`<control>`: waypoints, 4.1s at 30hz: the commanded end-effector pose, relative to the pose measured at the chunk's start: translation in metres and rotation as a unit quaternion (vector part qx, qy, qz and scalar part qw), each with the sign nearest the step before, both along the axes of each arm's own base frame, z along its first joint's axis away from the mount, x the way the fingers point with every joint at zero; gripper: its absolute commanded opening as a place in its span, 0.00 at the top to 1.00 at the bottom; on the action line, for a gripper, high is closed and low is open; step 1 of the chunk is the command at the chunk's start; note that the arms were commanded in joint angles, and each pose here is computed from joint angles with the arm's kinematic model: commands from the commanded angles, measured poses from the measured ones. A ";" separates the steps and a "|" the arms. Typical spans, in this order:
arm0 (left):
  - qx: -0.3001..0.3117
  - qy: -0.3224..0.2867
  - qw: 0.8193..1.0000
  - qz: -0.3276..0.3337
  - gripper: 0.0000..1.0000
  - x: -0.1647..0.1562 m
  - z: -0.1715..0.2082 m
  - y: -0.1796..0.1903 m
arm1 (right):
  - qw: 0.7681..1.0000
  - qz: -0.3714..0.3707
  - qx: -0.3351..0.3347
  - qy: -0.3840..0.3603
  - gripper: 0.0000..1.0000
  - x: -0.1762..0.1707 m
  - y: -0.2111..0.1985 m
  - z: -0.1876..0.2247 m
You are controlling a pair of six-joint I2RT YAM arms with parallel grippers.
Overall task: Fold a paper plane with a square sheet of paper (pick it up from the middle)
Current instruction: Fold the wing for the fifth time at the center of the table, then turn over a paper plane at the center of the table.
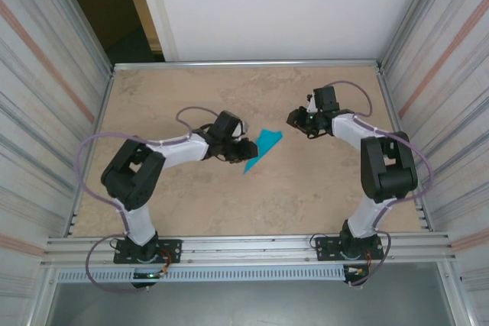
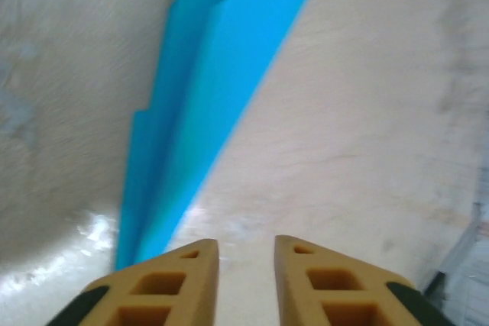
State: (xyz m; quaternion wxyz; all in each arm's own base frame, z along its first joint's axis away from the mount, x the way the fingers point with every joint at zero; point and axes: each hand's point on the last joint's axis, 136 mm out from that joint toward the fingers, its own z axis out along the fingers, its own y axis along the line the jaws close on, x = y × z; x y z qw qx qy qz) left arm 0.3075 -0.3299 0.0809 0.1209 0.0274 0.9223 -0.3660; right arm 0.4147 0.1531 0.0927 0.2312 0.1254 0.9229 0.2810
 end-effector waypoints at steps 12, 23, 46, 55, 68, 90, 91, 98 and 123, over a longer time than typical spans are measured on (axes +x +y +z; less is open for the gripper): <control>0.070 -0.066 0.986 0.133 0.34 0.014 0.033 0.139 | 0.979 0.005 -0.189 0.079 0.33 -0.057 0.067 -0.006; 0.129 -0.074 0.978 0.146 0.20 -0.003 0.017 0.178 | 0.949 -0.027 -0.288 0.123 0.32 -0.059 0.101 -0.041; 0.134 -0.060 0.978 0.145 0.20 -0.005 0.007 0.181 | 0.932 -0.083 -0.331 0.124 0.79 -0.060 0.081 -0.038; 0.082 -0.045 0.979 0.180 0.19 -0.001 0.008 0.190 | 0.954 -0.028 -0.294 0.046 1.00 -0.040 0.098 0.008; -0.081 -0.012 0.964 0.252 0.19 0.006 0.009 0.200 | 0.977 0.188 0.099 -0.026 1.00 -0.046 0.207 0.053; -0.093 0.012 0.981 0.169 0.35 0.017 -0.014 0.111 | 0.974 0.155 0.159 0.040 0.97 -0.056 0.154 -0.042; -0.096 0.014 0.982 0.164 0.38 0.018 -0.015 0.107 | 0.975 0.152 0.159 0.043 0.97 -0.057 0.152 -0.044; -0.102 0.030 0.985 0.139 0.65 0.033 -0.028 0.084 | 0.976 0.138 0.160 0.053 0.97 -0.057 0.141 -0.057; -0.095 0.052 0.988 0.108 0.73 0.046 -0.051 0.063 | 0.978 0.122 0.159 0.058 0.94 -0.056 0.122 -0.068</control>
